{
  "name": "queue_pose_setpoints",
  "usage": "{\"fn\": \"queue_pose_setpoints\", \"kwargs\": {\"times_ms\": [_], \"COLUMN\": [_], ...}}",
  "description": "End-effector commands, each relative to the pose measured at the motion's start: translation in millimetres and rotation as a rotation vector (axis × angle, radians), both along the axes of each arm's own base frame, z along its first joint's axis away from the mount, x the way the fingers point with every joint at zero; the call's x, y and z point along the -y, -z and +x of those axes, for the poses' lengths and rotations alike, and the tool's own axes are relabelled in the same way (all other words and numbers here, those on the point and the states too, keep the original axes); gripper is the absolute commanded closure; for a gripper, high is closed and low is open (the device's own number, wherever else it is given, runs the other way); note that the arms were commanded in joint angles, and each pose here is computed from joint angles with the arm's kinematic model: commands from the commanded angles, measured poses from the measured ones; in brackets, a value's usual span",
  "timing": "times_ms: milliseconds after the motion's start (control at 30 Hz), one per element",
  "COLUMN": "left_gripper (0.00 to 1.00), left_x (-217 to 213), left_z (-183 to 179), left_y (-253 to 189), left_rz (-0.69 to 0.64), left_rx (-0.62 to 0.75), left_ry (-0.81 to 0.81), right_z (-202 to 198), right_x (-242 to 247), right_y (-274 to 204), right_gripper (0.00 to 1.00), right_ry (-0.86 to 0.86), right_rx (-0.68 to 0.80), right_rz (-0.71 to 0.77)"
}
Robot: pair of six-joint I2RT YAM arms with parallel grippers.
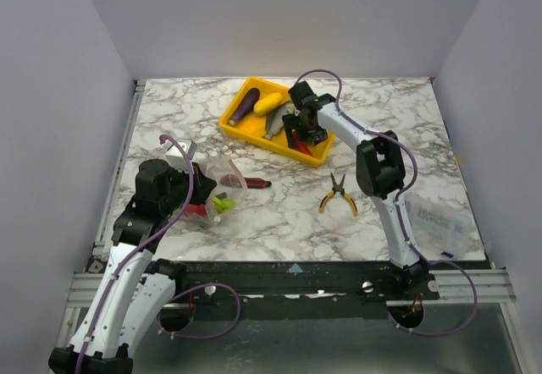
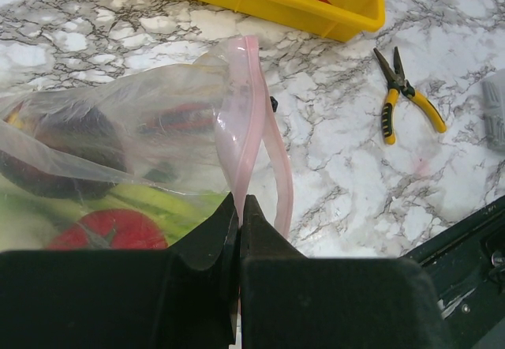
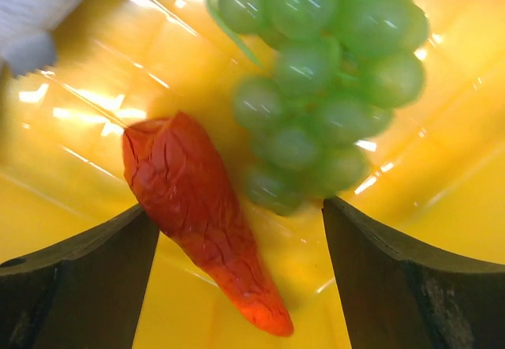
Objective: Place the food in the zip-top bag and seal the zipper
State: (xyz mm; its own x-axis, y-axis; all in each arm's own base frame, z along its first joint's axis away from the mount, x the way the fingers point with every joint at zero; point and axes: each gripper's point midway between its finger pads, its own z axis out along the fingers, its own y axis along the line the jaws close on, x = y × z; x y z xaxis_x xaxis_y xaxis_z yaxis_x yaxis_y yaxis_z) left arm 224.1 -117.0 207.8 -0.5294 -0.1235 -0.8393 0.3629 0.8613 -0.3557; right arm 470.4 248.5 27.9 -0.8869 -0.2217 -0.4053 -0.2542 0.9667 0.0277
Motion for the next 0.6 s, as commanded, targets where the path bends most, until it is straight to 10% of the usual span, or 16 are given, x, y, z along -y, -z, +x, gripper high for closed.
{"fn": "queue_pose_setpoints", "kwargs": {"times_ms": [0,567], "left_gripper": [1.0,1.0], "left_x": [5,3], "left_z": [0,1], "left_y": [-8,-7], "left_rz": [-0.022,-0.013], "left_rx": [0.032,0.03], "left_ry": [0.025,0.014], "right_z": [0,32], "right_x": [30,7], "right_y": [-6,-66], "right_gripper": [0.18,0.82], "right_ry": [0.082,0.131], "right_rx": [0.049,0.327], "right_rz": [-0.108,0.108]}}
